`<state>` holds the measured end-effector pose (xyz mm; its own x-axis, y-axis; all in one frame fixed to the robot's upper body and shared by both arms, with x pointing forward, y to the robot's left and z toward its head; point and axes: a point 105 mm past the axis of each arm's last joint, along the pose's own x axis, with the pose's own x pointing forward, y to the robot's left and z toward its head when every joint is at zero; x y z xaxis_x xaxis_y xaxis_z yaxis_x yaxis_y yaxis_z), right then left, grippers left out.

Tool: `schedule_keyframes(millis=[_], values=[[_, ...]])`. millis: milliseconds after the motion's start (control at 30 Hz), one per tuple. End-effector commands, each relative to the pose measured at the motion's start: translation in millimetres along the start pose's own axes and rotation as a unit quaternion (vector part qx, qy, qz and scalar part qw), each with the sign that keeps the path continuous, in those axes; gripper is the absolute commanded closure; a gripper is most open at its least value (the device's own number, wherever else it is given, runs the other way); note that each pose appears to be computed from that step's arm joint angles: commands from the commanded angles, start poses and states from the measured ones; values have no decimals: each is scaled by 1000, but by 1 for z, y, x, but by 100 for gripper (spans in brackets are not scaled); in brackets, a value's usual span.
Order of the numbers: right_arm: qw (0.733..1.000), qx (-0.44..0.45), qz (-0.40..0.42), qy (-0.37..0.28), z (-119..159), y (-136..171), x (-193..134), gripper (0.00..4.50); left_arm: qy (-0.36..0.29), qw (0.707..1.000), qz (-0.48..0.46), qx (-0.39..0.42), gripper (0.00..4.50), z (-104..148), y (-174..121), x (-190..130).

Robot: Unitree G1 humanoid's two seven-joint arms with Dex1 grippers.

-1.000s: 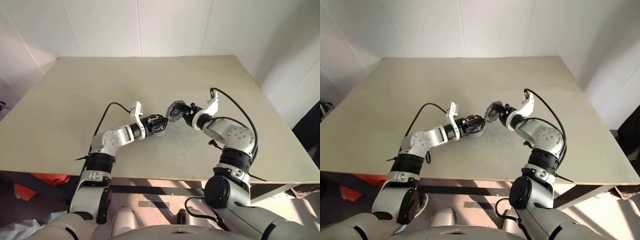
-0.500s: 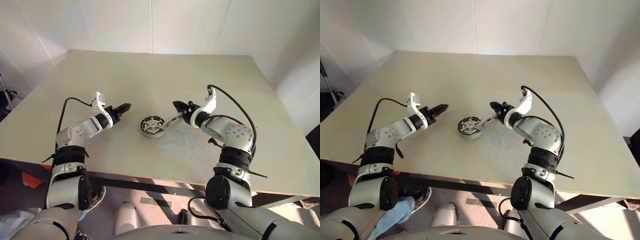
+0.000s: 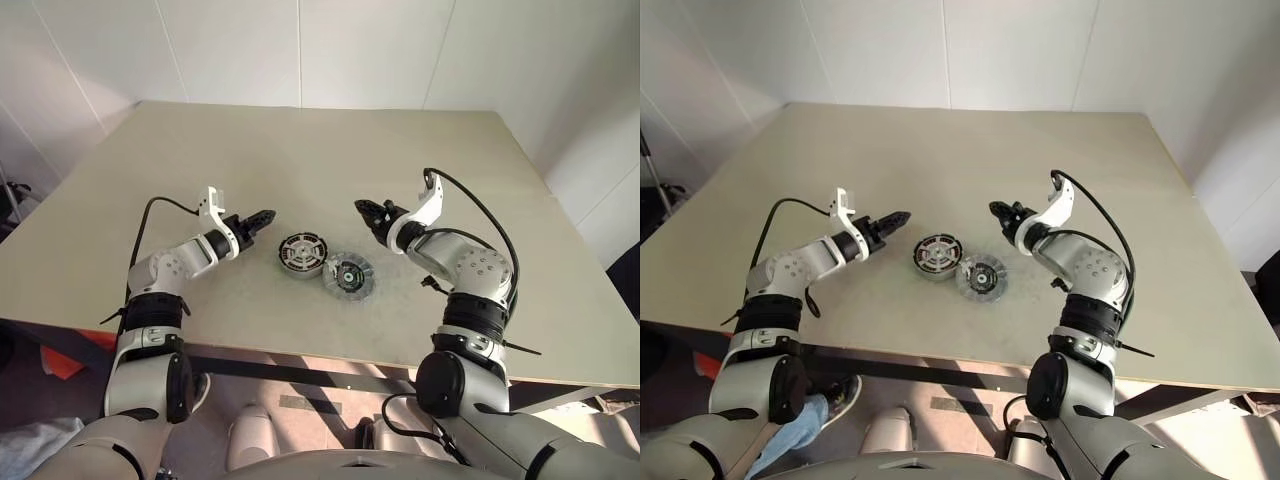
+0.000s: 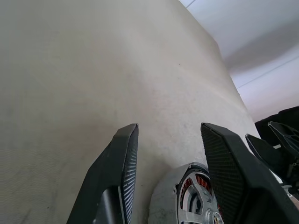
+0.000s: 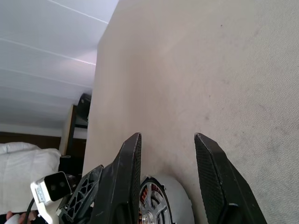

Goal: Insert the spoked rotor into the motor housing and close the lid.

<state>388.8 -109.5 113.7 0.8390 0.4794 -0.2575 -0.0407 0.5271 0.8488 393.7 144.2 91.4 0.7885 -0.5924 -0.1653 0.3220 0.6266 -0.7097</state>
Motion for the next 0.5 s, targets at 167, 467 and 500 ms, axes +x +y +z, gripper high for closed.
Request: schedule_keyframes(millis=[167, 467, 500], values=[[999, -31, 23, -7, 8, 18, -3, 252, -4, 999, -37, 13, 225, 4, -20, 2], [965, -252, 37, 69, -12, 7, -52, 252, 116, 980, -163, 21, 225, -56, -80, 17], [951, -296, 45, 74, -15, 8, -59, 252, 123, 979, -162, 27, 225, -59, -80, 17]])
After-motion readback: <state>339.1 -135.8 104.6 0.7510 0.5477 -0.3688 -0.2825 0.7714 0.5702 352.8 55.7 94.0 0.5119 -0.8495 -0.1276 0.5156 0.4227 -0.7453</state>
